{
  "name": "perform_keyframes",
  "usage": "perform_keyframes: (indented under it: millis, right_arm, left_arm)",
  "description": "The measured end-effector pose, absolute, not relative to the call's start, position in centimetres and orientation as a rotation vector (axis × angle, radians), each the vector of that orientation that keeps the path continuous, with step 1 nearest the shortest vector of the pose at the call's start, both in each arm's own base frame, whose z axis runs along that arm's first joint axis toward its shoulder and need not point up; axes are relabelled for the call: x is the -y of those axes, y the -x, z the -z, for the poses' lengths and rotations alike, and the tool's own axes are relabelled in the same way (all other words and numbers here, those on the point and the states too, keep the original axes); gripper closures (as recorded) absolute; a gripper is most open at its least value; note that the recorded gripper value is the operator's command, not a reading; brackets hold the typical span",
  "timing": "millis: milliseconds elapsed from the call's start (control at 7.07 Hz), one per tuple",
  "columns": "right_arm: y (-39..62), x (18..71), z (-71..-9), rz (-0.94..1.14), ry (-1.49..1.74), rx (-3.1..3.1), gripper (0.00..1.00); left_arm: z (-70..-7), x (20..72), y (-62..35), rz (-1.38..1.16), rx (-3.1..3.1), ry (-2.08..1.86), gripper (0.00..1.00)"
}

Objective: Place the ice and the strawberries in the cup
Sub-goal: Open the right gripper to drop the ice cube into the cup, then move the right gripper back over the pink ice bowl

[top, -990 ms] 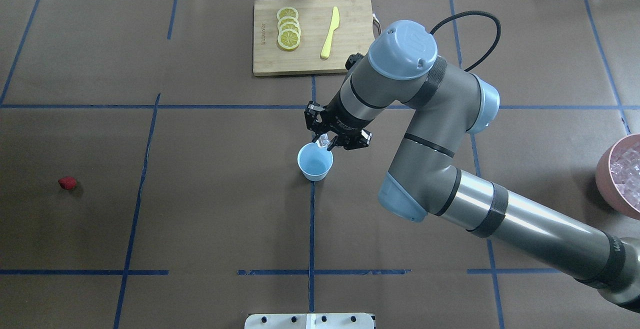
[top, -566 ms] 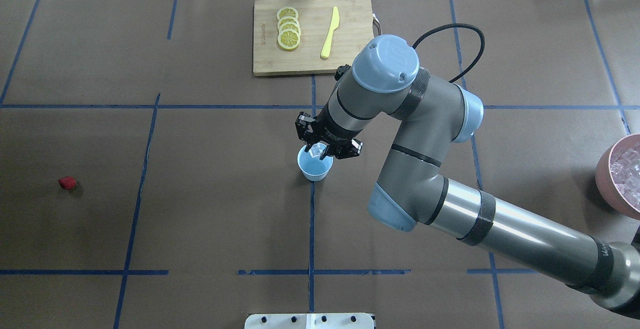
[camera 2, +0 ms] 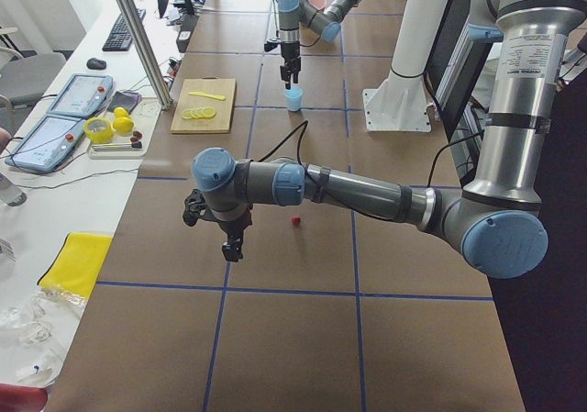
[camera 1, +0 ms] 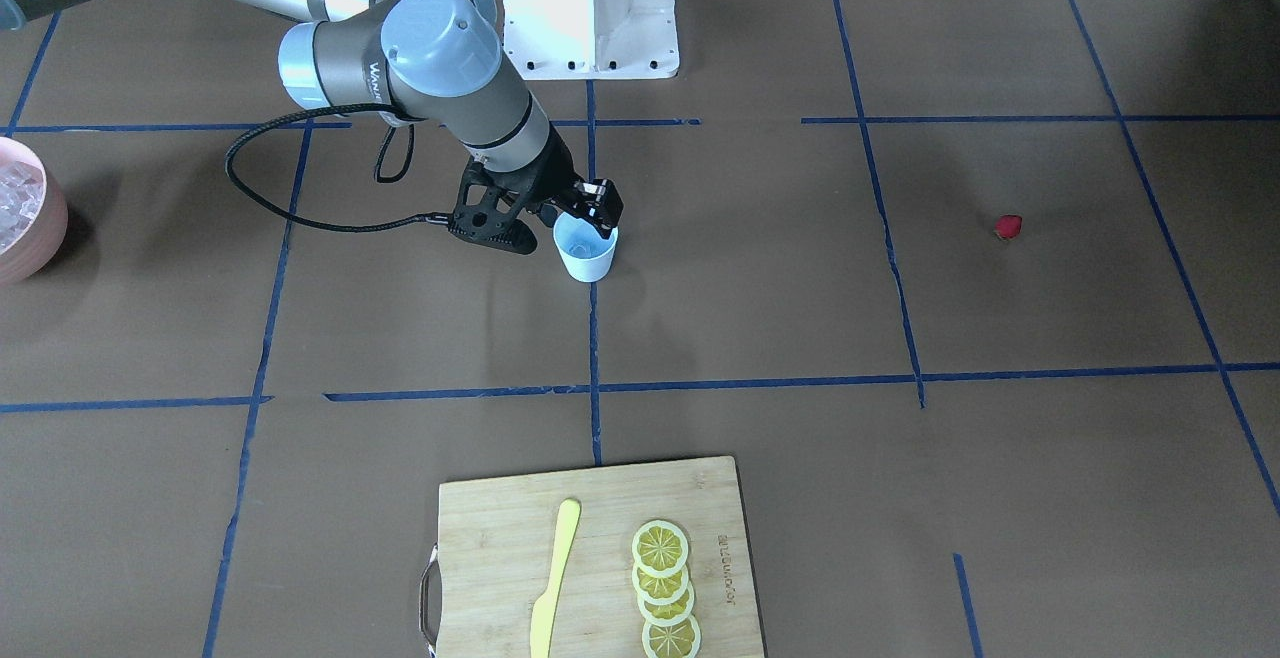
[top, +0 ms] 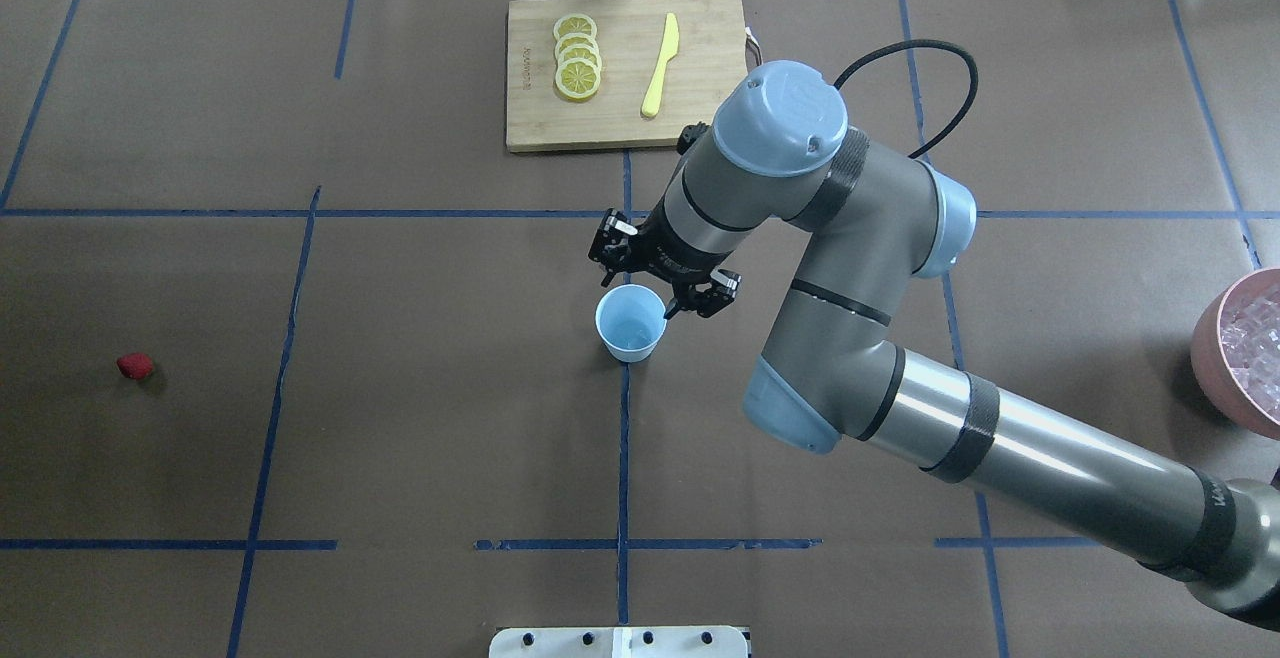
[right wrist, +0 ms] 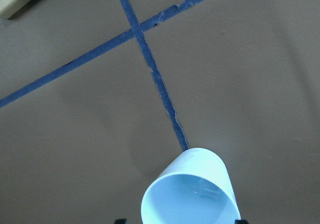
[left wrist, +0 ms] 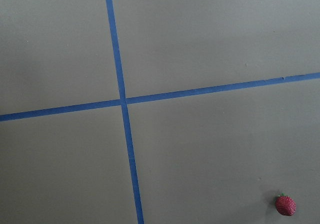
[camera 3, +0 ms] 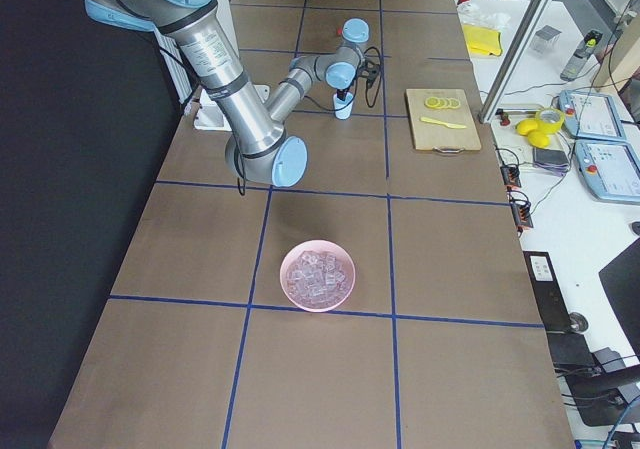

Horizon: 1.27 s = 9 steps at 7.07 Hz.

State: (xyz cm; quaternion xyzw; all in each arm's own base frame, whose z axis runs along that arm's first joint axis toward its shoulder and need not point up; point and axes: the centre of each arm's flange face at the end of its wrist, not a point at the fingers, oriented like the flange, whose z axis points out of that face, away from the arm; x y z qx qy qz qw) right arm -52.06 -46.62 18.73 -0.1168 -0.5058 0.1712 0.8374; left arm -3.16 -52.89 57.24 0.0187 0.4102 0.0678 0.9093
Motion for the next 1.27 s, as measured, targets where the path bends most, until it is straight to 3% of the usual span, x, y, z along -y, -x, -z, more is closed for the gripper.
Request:
perform_keyframes:
  millis: [566,1272]
  right_arm:
    - [31.9,51.6,-31.6,-0.413,0.202,1.047,0.23]
    - [12.4,47.8,-51.8,-0.134,-0.009,0.869,0.22]
  left_arm:
    - [-57.4,52.9,3.2,-0.138,-0.846,-0.035,0.0]
    - [-57.6,52.9,3.2,-0.139,-0.846,-0.033,0.0]
